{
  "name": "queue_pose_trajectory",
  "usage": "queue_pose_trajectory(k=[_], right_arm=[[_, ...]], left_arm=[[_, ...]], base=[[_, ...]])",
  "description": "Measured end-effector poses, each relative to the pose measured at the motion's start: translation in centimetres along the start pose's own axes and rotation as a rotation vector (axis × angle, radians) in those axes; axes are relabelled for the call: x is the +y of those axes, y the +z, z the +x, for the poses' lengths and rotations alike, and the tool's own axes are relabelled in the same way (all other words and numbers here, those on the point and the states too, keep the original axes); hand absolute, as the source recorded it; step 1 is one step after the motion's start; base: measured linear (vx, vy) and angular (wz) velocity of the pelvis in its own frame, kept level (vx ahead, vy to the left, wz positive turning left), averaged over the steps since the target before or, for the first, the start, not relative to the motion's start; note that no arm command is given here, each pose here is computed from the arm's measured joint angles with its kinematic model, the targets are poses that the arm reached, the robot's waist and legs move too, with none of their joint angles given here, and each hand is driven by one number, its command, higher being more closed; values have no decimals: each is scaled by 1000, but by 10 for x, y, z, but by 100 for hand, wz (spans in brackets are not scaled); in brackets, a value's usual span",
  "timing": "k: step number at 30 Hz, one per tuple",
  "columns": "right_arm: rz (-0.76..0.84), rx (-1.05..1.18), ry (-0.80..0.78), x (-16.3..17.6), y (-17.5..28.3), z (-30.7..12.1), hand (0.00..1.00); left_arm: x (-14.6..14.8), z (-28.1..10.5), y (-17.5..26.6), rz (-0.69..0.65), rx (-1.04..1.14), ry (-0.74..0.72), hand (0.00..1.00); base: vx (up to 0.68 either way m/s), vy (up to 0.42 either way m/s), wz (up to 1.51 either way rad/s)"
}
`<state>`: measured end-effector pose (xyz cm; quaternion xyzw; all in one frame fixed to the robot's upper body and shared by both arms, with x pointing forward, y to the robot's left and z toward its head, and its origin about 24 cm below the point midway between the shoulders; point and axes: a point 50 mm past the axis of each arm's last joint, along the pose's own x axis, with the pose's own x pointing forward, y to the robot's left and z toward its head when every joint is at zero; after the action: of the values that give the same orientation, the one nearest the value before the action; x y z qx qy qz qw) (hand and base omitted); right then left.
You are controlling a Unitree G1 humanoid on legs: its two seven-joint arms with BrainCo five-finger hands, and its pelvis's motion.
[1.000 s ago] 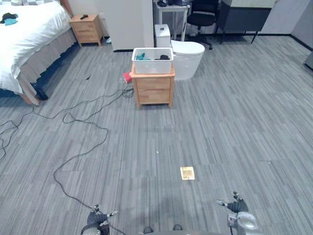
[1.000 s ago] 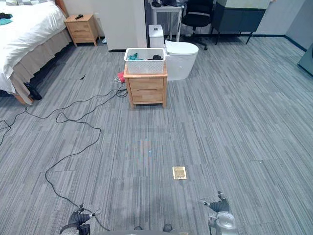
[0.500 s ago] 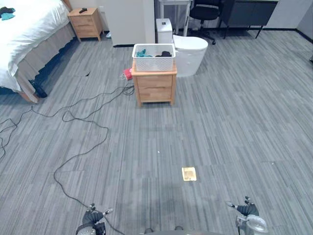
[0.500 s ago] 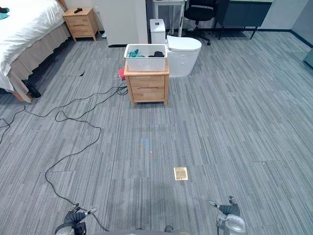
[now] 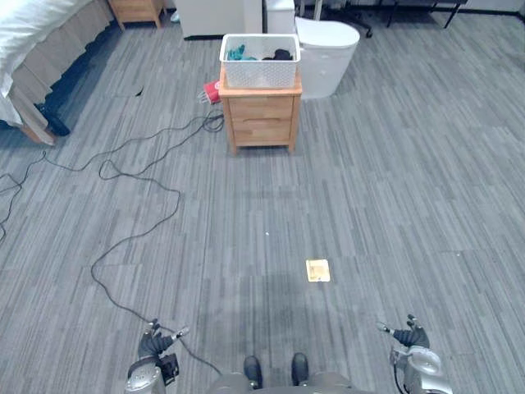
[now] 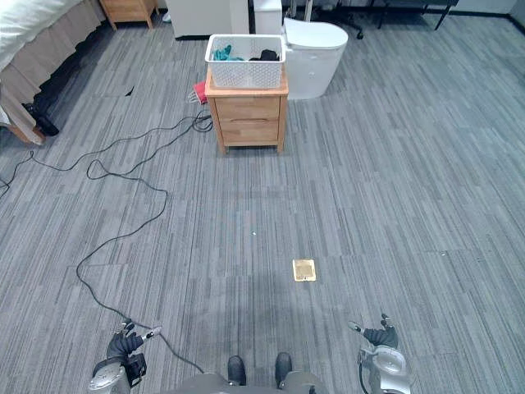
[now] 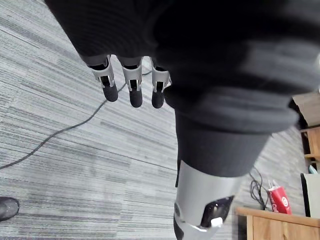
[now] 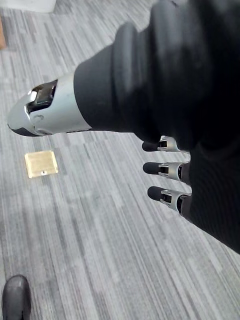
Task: Pick up the laundry basket with both hands and put the clothes into the washing machine.
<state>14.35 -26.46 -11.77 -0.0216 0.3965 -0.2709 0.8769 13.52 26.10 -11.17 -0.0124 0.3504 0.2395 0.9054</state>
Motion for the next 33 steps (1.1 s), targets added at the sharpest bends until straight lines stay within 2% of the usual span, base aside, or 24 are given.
queue_pose_trajectory(k=[5,9,12,18,22,28,30,33], right_arm=[[-32,-12,58,16,2,-2,0],[-38,-33,60,16,9,-1,0],[-49,-21,53,12,2,-3,0],[-43,-77,111,32,14,-7,0],[-13,-147,125,38,30,-10,0],[-13,-96,84,26,19,-6,0],[-15,-48,88,27,3,-10,0],[-3,-10,116,39,-10,-18,0]], left_arm=[[3,5,12,43,-34,10,0],[-12,15,38,27,-104,-14,0],[-22,14,30,19,-76,-36,0],[-27,8,15,-51,-29,-25,0],[-40,4,21,-85,-62,-71,0],[-36,-2,2,-75,-9,-57,0],[-25,-7,-11,-53,34,-33,0],[-23,-8,-17,-37,58,-33,0]], base=[[333,82,18],[541,-13,58],[823,-163,46],[668,-199,-10],[649,-90,-33],[577,165,-49],[605,281,-71],[681,279,-45]])
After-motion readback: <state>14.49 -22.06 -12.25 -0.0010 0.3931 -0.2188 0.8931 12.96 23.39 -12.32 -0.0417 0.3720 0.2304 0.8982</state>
